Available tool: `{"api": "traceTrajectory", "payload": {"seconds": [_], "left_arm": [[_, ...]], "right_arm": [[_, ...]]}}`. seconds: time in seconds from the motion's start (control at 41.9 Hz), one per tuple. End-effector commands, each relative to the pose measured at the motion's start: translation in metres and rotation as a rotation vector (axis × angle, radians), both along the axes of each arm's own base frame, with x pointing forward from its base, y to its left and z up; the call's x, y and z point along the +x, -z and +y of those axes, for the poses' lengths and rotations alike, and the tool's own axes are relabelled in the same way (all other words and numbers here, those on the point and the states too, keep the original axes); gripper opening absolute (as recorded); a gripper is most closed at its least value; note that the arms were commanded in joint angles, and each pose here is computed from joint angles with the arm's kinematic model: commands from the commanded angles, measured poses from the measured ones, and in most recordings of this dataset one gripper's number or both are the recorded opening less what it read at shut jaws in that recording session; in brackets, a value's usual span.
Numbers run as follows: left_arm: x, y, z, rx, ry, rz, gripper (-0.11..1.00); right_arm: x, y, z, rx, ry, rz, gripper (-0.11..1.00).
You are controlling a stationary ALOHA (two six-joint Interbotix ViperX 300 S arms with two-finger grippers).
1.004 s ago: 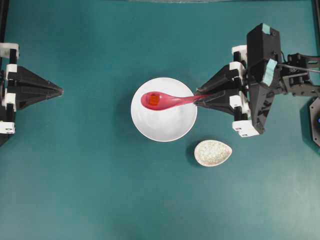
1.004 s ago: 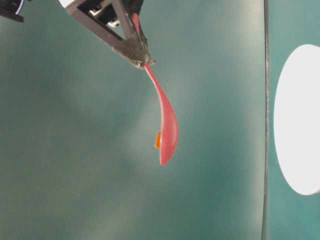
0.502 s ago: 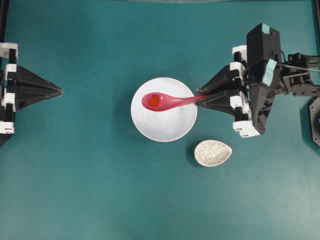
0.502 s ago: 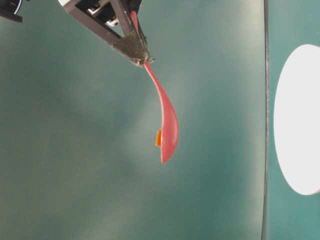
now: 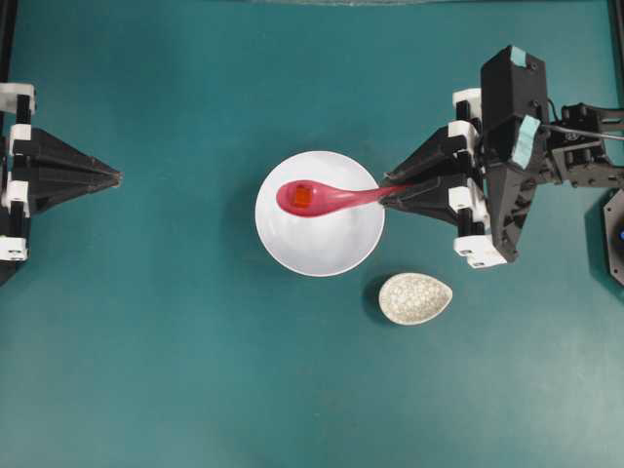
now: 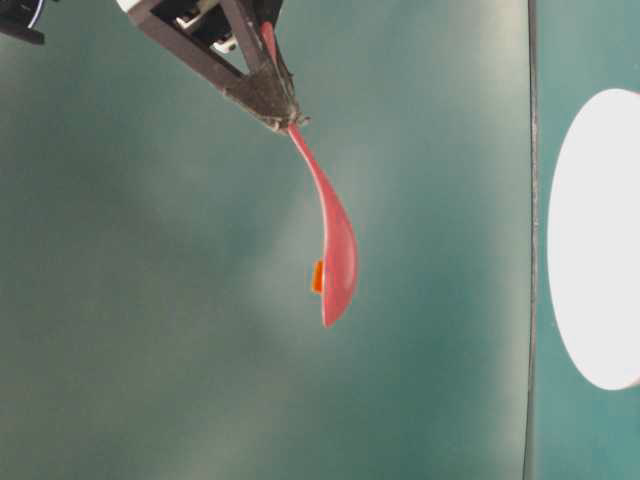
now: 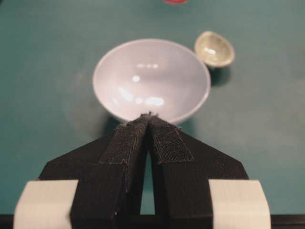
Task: Grip the spoon and scoop the red block from the bowl with right arm.
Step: 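Hold the spoon with the red cube raised above the bowl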
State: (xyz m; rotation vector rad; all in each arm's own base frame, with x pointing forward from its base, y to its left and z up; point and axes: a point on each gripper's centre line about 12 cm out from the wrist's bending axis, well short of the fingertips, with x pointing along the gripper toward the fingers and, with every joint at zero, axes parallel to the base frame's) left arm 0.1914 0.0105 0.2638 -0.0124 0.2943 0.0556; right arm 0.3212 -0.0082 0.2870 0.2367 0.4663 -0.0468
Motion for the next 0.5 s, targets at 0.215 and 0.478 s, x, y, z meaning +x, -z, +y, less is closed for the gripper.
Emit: {"api": "traceTrajectory", "payload": {"seconds": [0.215,0.478], "left_arm": [[0.0031,-0.0076,-0.0004,0.004,0.004,-0.017,0.01],[0.0031,-0.0076,-0.0001,0.002,0.002,-0.017,0.01]], "right_arm": [[0.0014,-0.0168,-0.0004,-0.003,0.002,-0.052,0.24],[0.0012,-0.0163,-0.0002,-0.002,0.001,-0.047,0.24]]}}
